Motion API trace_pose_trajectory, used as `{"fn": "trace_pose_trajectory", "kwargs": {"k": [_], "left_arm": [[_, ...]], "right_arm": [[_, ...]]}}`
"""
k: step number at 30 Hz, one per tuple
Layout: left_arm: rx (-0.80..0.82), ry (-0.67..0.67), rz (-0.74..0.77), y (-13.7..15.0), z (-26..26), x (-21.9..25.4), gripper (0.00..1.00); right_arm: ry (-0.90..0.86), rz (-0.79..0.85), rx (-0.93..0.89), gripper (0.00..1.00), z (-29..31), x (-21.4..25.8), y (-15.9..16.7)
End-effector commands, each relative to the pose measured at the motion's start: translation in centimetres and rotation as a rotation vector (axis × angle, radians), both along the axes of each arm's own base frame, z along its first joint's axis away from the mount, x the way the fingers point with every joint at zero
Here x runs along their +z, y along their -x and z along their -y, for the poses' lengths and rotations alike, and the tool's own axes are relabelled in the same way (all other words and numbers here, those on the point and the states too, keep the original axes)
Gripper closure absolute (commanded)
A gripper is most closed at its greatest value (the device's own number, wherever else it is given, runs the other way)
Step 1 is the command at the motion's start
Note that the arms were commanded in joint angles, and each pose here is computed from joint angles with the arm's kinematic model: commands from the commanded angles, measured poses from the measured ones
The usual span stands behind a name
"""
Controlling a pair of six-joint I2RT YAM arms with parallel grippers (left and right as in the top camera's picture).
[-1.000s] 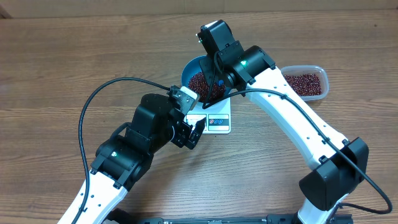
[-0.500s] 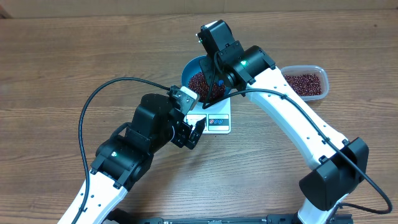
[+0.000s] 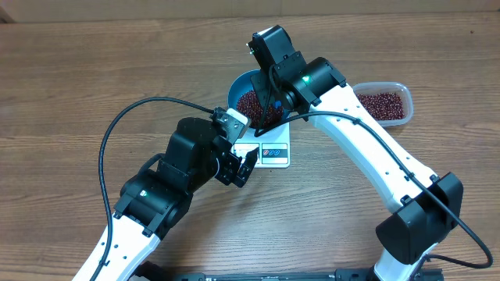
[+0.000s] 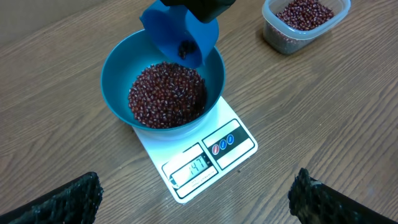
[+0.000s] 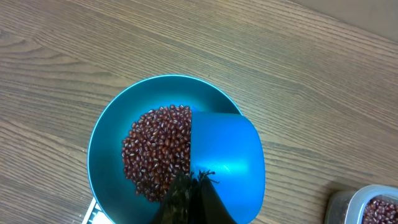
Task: Scoop item into bowl and weigh 150g on scale
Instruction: 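Hold the blue scoop inverted over the teal bowl, letting beans drain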
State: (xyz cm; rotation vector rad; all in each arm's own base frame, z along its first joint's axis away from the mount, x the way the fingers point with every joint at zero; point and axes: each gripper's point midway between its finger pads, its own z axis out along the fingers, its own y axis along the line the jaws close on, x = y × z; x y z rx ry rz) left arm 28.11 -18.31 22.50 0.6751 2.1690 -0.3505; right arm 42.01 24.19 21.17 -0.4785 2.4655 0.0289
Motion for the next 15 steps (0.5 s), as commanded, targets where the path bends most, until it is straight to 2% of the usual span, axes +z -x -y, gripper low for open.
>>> {"fn": "trace_pose_trajectory", "kwargs": {"k": [1, 15], "left_arm": [[0.006, -0.001, -0.011, -0.01, -0.06, -0.37, 0.0], [0.006, -0.001, -0.011, -0.02, -0.06, -0.37, 0.0]], "right_arm": [[-0.045, 0.077, -0.007, 0.96, 0.04, 3.77, -0.04], [-0.039, 0.069, -0.007, 0.96, 0.14, 3.61, 0.12]]}}
